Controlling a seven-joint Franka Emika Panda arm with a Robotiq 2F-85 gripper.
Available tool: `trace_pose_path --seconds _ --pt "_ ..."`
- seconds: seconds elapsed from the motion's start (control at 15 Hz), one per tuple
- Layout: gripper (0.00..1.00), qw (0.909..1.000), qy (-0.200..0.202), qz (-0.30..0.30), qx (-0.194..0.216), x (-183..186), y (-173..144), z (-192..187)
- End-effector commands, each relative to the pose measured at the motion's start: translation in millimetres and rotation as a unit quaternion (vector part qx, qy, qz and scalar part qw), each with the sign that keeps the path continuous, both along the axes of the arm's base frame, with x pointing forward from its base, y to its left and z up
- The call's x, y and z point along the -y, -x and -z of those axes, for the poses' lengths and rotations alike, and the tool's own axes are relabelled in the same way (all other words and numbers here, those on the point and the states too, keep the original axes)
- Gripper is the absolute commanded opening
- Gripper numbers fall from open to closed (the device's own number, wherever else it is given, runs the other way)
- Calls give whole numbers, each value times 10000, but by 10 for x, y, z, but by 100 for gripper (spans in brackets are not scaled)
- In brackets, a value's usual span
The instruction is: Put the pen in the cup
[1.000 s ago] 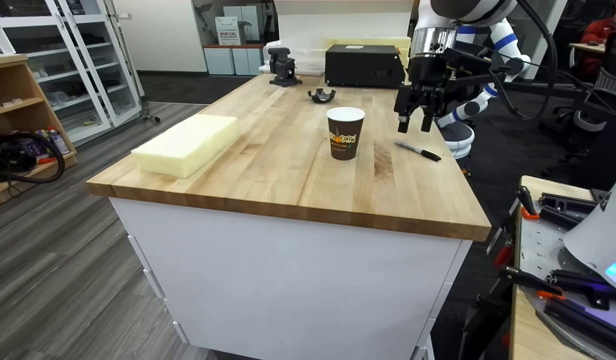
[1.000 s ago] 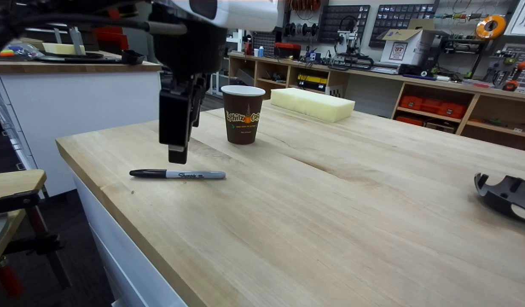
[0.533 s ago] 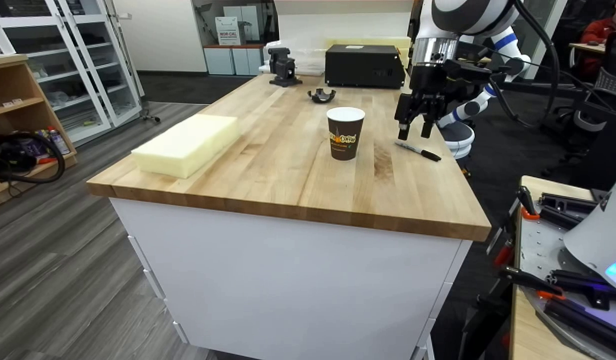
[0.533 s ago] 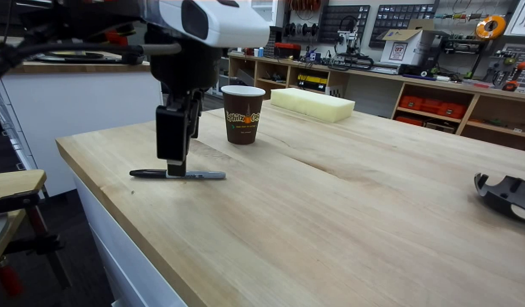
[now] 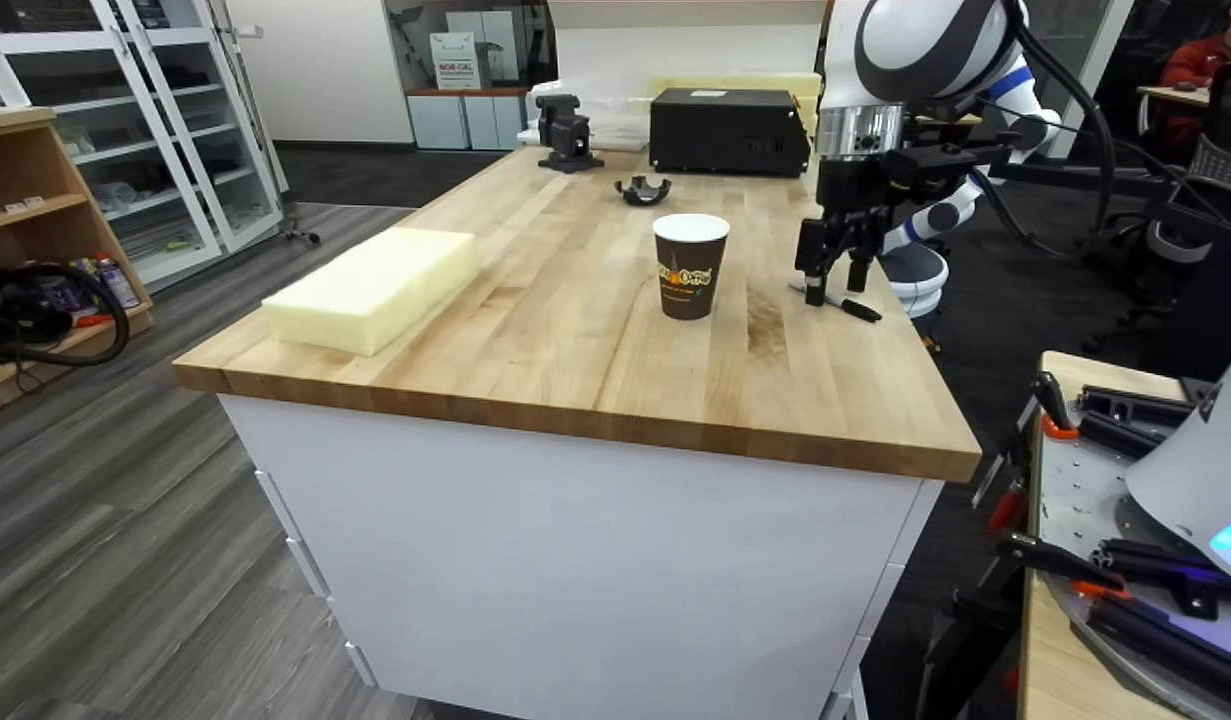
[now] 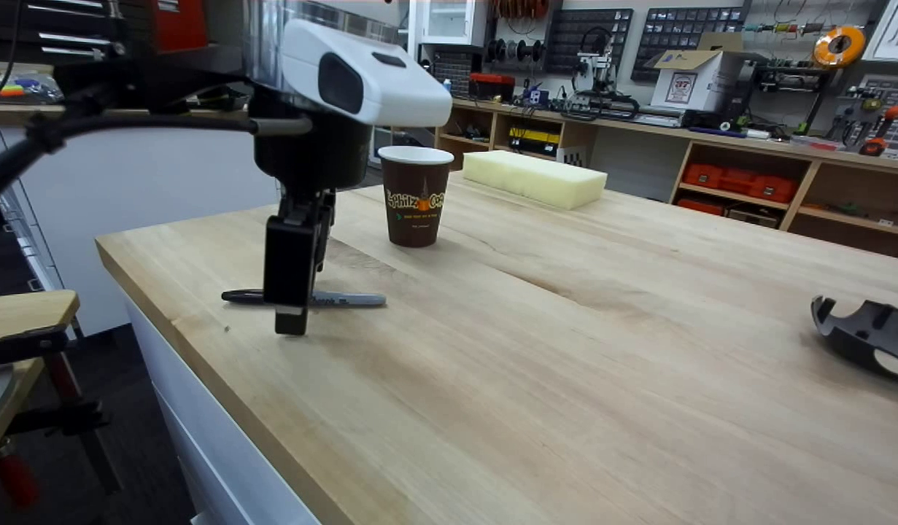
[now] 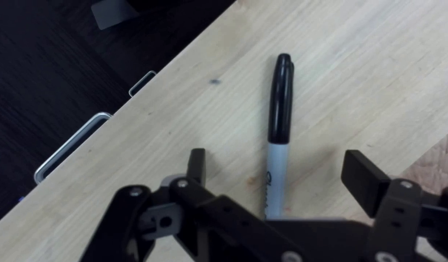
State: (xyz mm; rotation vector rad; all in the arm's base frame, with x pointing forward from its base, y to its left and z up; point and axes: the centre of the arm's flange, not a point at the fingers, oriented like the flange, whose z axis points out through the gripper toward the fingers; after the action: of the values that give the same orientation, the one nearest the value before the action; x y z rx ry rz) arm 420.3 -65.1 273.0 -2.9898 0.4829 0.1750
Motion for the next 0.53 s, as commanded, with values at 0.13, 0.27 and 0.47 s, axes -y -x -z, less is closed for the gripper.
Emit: trace_pose_path --seconds 0.13,0.27,0.47 --pt "53 9996 280 68 24 -18 -58 4" --pt "39 9994 329 90 33 -17 -66 -24" --pt "21 9991 397 118 31 -27 -86 -57"
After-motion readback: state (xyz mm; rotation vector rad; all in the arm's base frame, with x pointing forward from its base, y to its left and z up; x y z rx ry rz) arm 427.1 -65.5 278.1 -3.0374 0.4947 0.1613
